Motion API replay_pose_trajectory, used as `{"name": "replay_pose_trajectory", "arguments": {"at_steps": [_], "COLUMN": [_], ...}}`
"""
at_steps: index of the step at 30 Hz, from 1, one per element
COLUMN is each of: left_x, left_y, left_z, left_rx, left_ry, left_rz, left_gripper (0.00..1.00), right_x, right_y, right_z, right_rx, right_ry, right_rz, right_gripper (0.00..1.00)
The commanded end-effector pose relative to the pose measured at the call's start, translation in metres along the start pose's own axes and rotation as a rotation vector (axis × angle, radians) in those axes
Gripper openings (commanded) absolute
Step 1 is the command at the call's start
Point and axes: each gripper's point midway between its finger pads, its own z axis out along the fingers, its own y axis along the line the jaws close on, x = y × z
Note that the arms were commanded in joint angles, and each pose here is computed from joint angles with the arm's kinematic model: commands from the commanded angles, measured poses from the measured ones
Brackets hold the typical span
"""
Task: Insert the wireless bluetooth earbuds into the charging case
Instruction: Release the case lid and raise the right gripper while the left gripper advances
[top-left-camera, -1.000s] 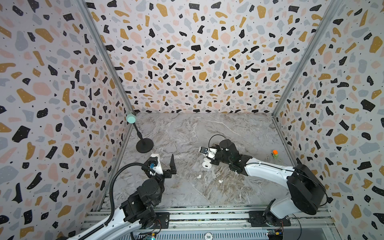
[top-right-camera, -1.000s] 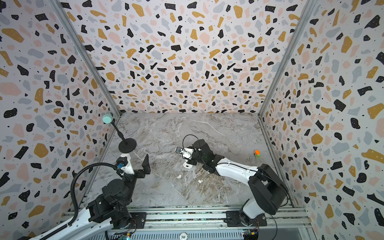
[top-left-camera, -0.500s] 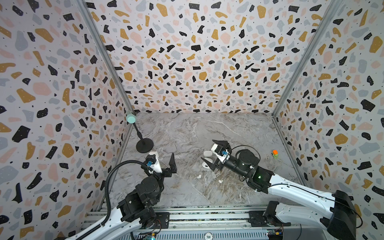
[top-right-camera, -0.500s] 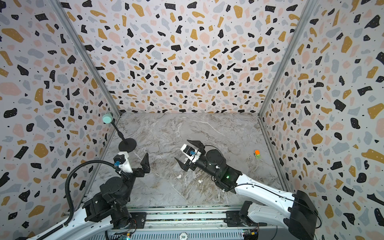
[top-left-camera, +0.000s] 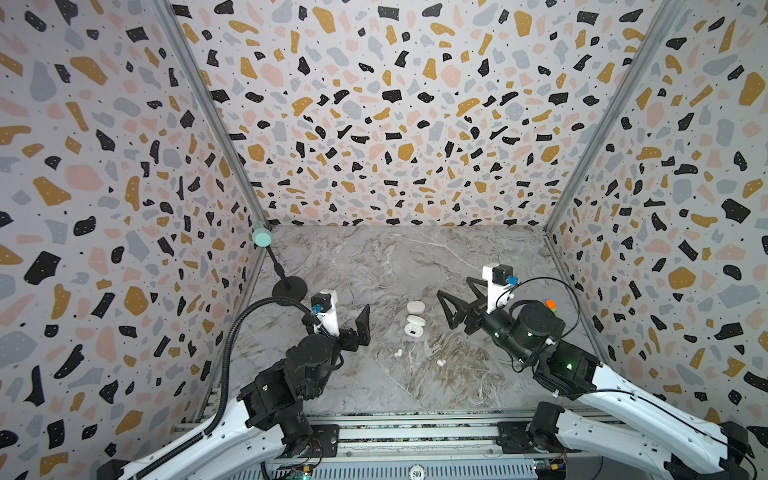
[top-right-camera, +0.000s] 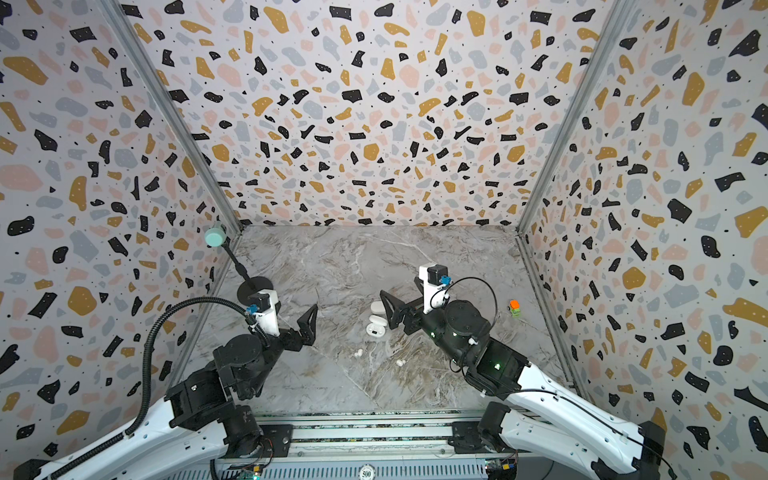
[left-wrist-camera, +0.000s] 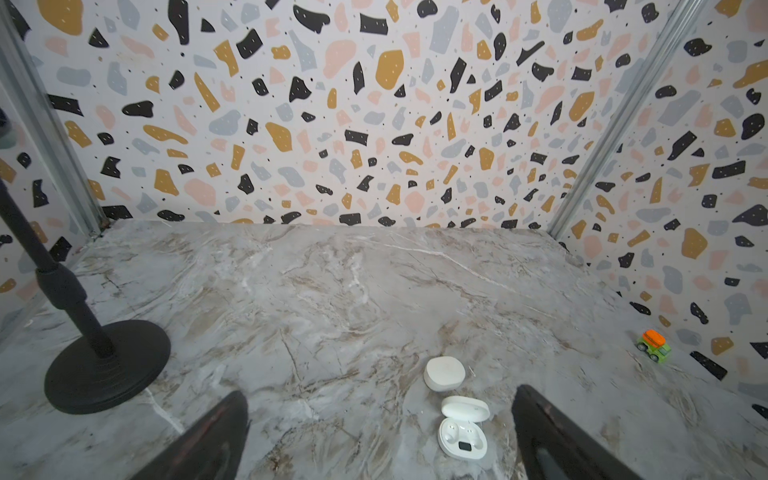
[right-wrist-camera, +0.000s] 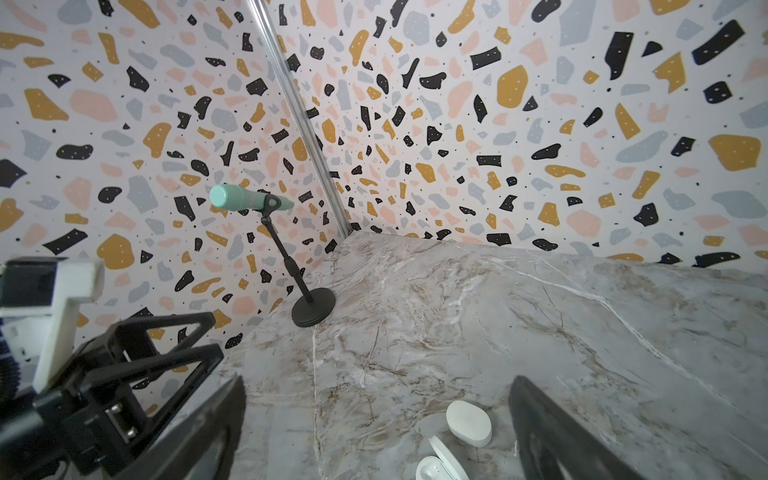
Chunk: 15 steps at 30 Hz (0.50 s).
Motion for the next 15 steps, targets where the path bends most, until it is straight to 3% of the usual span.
{"name": "replay_pose_trajectory", "arguments": {"at_steps": [1,8,15], "left_x": [0.001,0.039,0.071], "left_y": [-0.013,-0.033,-0.041], "left_z": [0.001,0.019,0.031], "left_rx": [0.067,0.124,0.137], "left_ry": [0.026,0.14,0.214], "left_rz": [-0.079,-0.112,-0.14], "left_gripper": [1.0,1.0,1.0], "right_x": [-0.023,-0.03,-0.009], "right_y": [0.0,0.002,-0.014], "right_z": [-0.02,-0.042,-0.043], "right_rx": [-0.009,-0.096,-0.064], "right_ry": [-0.056,-0.088,-0.087], "right_rz": [0.098,0.185,0.199], "right_gripper": [0.99,0.99,0.99]}}
